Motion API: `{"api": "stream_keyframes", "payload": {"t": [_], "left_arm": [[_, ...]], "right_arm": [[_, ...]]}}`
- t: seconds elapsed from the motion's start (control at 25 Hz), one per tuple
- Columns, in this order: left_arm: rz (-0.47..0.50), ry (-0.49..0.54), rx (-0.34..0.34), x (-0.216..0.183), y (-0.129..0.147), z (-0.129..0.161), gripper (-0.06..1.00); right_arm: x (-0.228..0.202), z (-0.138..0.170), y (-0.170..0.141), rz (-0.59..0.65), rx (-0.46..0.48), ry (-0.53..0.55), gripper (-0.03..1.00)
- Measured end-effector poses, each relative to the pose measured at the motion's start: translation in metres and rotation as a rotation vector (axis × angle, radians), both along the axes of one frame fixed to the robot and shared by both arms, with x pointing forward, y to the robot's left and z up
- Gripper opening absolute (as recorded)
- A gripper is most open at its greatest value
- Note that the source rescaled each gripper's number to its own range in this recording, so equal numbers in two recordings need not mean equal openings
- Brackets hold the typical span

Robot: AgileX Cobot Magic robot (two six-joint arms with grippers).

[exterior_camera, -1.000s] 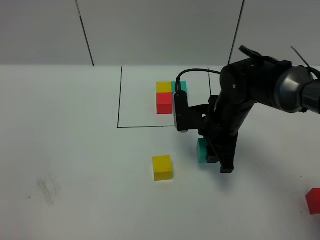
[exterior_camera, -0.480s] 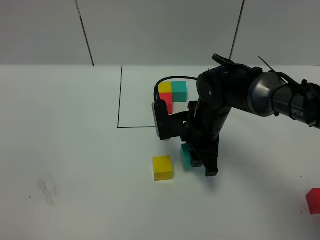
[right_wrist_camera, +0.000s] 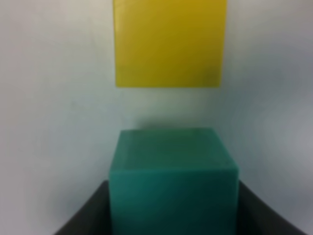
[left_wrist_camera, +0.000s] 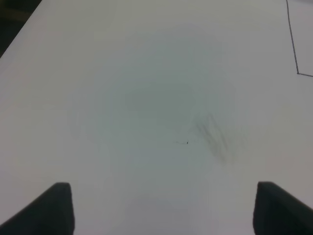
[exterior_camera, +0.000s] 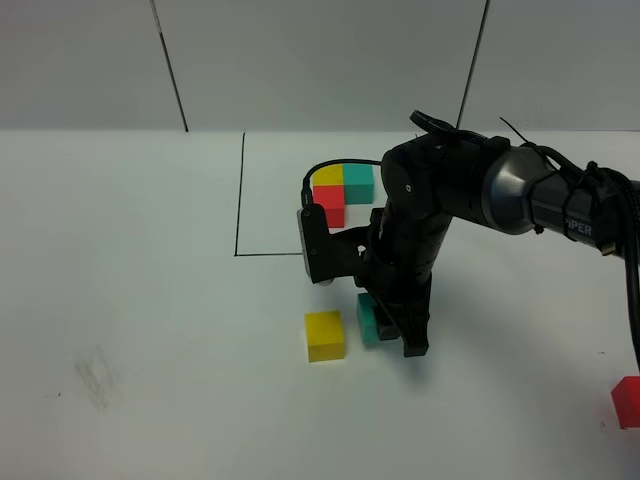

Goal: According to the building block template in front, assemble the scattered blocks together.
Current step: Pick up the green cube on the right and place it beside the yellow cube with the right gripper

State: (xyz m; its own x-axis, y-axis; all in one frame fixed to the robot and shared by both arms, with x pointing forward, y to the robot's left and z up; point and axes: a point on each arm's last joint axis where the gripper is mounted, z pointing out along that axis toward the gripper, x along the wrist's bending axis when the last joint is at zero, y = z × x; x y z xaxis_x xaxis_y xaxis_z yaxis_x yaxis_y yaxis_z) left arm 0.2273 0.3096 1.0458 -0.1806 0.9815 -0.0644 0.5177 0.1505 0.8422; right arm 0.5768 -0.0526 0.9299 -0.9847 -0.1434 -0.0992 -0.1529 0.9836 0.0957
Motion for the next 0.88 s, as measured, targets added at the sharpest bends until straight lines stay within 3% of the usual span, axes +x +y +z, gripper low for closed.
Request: {"api": "stream_keyframes", "payload": {"t": [0.88], "left_arm": [[0.000, -0.001, 0.000, 0.000, 0.000, 0.000, 0.64]], "right_arm": [[-0.001, -0.016, 0.014, -0.010, 0.041, 0.012, 0.01]]}}
